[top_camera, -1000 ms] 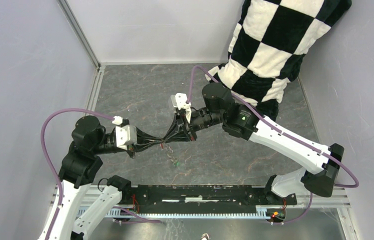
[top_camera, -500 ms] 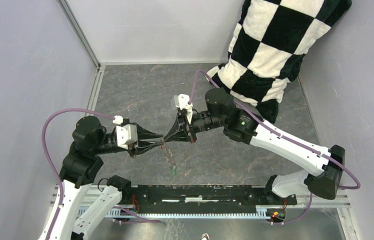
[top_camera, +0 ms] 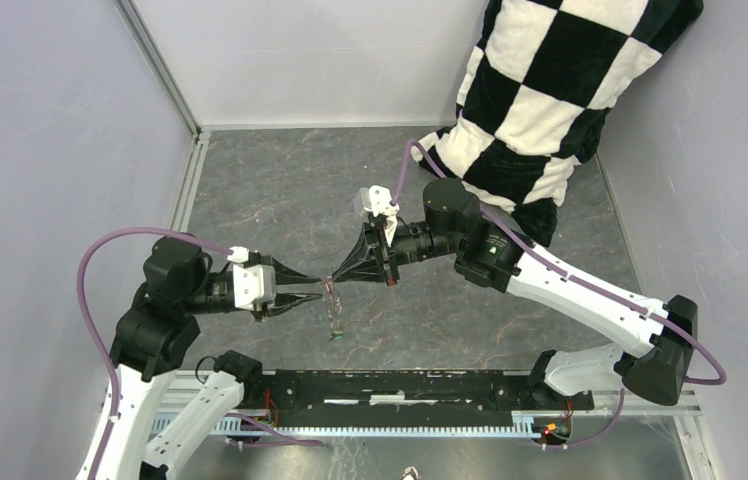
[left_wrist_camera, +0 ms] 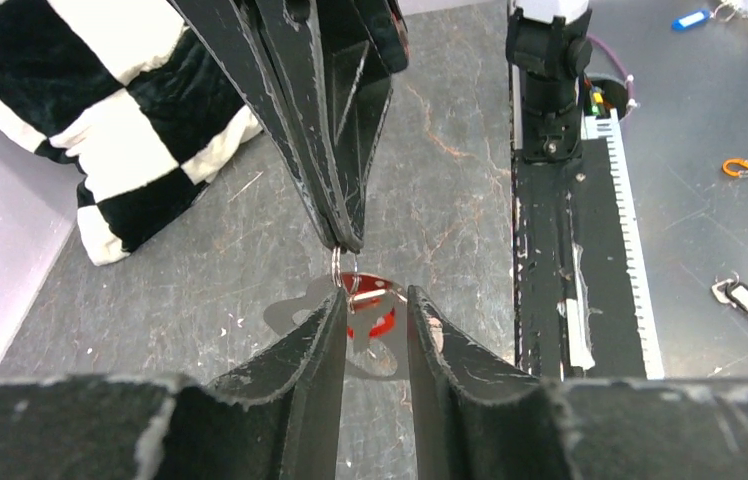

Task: Put the keys on the keyring
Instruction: Adjust the key on the keyring.

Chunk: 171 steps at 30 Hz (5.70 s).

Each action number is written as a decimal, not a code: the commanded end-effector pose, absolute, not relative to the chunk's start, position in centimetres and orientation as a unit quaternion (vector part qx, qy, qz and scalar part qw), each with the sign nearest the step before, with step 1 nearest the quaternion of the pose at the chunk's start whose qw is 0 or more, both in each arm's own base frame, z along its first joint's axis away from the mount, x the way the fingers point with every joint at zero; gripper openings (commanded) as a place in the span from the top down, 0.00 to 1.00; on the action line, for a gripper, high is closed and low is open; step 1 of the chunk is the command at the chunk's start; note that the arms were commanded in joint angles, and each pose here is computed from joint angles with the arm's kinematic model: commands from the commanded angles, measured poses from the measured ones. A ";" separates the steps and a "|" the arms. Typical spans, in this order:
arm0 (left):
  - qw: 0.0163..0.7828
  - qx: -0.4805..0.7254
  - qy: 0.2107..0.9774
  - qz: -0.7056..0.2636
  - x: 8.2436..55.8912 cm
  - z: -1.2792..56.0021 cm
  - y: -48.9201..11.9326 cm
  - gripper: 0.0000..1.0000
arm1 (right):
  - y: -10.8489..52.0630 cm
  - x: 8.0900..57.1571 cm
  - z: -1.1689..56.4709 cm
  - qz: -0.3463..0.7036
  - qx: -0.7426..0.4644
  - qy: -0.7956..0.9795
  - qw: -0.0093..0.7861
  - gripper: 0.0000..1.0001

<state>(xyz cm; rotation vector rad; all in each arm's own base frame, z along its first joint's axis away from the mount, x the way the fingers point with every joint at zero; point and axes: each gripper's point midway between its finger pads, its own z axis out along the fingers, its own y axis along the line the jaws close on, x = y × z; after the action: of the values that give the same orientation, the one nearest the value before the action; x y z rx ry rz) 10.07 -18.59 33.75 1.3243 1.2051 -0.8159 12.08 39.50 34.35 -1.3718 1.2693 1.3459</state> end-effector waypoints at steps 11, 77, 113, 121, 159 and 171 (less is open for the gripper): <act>0.603 0.576 0.475 -0.280 11.8 34.0 -18.2 0.66 | 38.9 11.1 37.4 0.555 -0.548 0.461 0.424 0.99; 0.609 0.660 0.362 -0.250 8.9 30.9 -18.3 0.94 | 39.2 10.4 39.3 0.689 -0.314 0.421 0.499 1.00; 0.533 0.543 0.512 -0.399 9.3 34.8 -19.4 0.78 | 38.2 9.4 39.8 0.632 -0.397 0.382 0.545 1.00; 0.545 0.545 0.506 -0.387 9.6 35.2 -19.3 0.98 | 39.1 10.2 38.8 0.592 -0.433 0.423 0.532 0.75; 0.543 0.553 0.531 -0.344 12.0 32.7 -19.1 0.98 | 40.2 11.8 36.2 0.441 -0.613 0.511 0.411 0.65; 0.550 0.555 0.537 -0.317 13.0 32.1 -18.7 0.98 | 40.2 12.6 37.5 0.428 -0.608 0.521 0.420 0.65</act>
<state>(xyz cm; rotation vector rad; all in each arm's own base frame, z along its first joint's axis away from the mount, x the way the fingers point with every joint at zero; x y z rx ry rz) 11.93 -18.89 31.71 1.3022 1.3173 -0.8356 12.56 40.39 34.89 -1.5547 1.3422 1.0726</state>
